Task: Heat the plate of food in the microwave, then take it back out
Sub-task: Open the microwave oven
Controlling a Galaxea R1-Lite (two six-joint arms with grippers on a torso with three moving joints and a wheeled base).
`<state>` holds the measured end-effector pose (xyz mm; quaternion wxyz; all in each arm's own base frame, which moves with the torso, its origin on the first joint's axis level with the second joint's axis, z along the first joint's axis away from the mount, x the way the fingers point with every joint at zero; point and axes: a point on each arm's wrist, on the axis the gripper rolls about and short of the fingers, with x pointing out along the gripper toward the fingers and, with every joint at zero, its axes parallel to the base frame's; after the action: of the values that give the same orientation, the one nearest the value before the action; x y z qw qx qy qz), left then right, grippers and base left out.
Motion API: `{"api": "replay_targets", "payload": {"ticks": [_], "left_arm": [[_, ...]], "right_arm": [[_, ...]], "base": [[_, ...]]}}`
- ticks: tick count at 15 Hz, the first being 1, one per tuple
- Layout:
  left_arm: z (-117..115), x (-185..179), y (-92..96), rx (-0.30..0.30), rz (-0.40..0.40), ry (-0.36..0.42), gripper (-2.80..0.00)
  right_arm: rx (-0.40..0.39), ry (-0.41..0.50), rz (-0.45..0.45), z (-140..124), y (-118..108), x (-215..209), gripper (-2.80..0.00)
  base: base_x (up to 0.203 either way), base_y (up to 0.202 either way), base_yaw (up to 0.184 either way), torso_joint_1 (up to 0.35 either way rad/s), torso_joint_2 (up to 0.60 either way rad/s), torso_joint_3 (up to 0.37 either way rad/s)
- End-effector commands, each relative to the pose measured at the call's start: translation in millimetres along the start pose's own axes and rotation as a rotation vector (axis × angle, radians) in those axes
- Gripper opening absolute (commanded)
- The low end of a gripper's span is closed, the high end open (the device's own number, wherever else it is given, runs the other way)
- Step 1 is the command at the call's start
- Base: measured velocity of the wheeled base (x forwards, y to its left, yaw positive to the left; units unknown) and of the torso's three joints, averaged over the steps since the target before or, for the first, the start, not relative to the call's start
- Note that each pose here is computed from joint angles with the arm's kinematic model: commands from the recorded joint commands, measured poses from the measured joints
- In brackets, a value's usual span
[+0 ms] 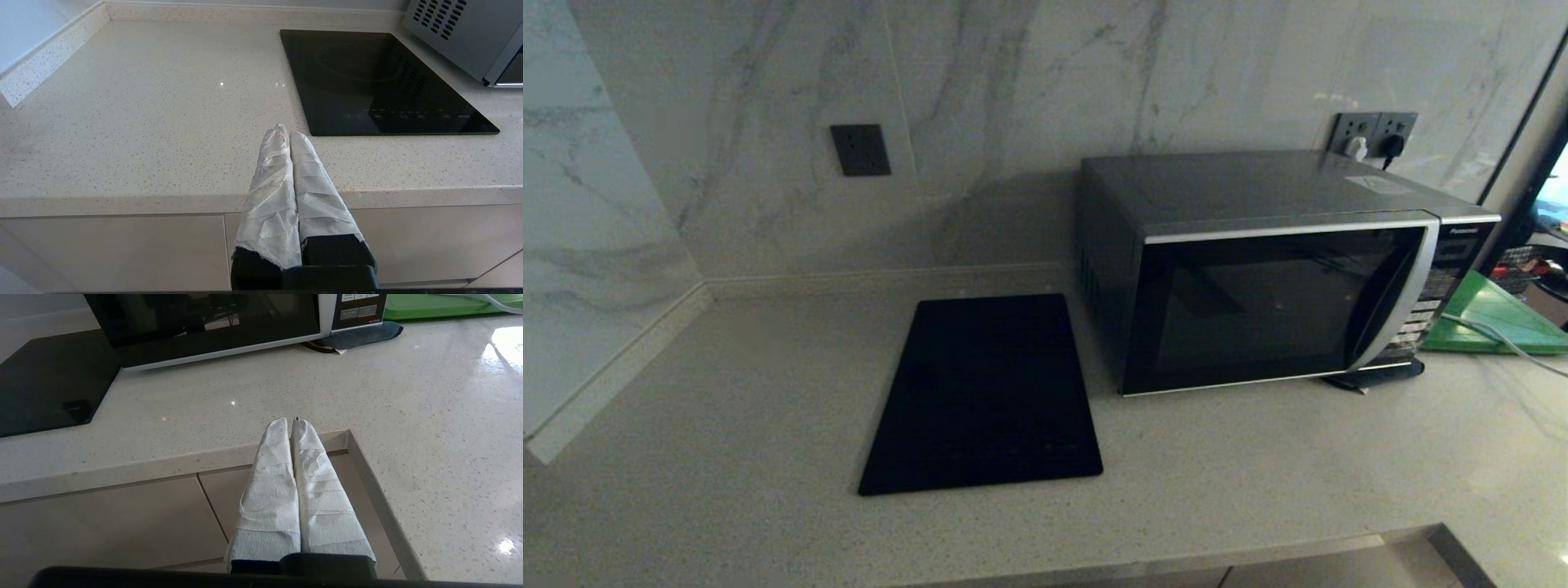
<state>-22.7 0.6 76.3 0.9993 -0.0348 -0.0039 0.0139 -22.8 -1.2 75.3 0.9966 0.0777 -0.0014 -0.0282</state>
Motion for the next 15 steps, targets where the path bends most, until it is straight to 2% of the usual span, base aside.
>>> {"api": "replay_targets", "payload": {"ticks": [1,15], "left_arm": [[0.0,0.1,0.0,-0.001,0.001,0.001,-2.80],[0.0,0.1,0.0,-0.001,0.001,0.001,-2.80]], "right_arm": [[0.001,0.004,-0.001,-0.8,-0.1,0.3,-2.80],[-0.001,0.005,0.000,-0.8,-0.1,0.3,-2.80]], "base": [[0.000,0.000,0.000,0.000,0.00,0.000],[0.000,0.000,0.000,0.000,0.00,0.000]]}}
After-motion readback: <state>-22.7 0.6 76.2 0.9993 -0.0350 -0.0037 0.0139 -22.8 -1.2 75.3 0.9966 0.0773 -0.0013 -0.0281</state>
